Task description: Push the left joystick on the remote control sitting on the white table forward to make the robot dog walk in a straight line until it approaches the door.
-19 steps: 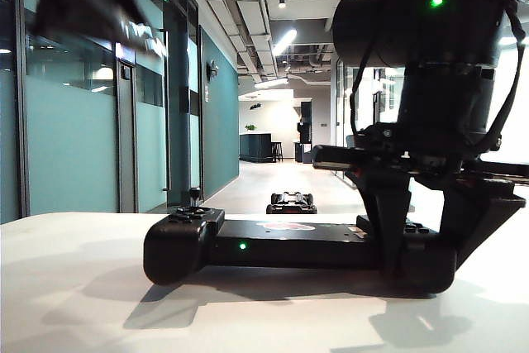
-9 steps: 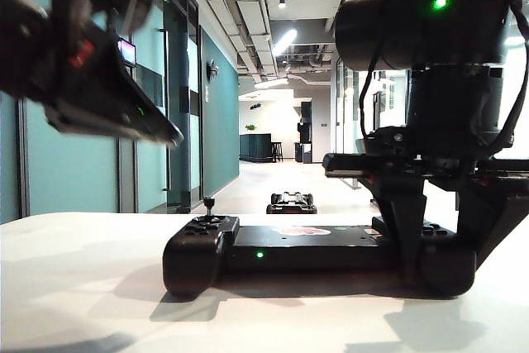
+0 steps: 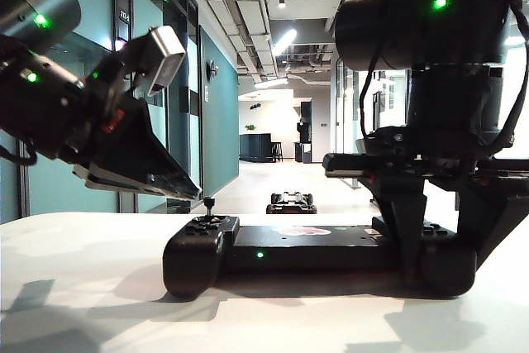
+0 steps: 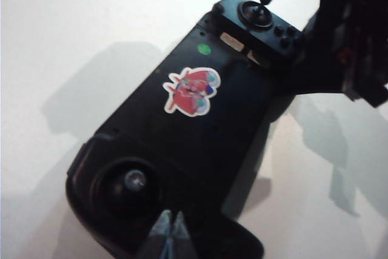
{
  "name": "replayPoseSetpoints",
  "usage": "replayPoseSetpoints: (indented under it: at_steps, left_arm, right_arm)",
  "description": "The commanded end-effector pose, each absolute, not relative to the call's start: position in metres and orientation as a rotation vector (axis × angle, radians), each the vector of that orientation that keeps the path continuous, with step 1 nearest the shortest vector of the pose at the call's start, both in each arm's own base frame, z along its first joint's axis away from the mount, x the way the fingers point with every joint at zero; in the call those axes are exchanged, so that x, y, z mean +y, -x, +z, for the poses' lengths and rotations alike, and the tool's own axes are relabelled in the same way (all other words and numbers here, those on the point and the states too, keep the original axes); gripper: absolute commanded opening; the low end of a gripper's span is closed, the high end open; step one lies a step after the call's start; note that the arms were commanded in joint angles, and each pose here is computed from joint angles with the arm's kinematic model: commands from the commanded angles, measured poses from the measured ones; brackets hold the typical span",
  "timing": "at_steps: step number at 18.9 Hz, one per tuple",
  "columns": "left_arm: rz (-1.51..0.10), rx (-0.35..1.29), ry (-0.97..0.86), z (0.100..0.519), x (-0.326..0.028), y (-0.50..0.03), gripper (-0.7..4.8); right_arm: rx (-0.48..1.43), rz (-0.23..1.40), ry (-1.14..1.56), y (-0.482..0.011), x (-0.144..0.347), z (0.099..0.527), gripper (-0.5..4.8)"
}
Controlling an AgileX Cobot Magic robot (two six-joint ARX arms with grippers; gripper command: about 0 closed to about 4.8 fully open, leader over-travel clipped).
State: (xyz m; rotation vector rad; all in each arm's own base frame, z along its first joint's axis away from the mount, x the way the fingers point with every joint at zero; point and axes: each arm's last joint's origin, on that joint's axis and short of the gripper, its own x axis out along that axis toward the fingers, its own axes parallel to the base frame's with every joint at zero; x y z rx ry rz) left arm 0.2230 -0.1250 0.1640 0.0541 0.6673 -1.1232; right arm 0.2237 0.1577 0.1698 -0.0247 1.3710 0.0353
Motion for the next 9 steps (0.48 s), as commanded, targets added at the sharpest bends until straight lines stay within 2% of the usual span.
replayPoseSetpoints:
  at_steps: [1,9]
  left_arm:
    - [-1.138,0.634,-0.059,0.161,-0.128,-0.228,-0.06]
    - [-1.137,0.630,-0.027,0.151,-0.132,-0.236,-0.06]
  right_arm:
    - [1.375,0.025,0.024,-0.223,0.157,0.170,1.57]
    - [1.371,0.027,0.022,-0.224,0.157,0.170,1.57]
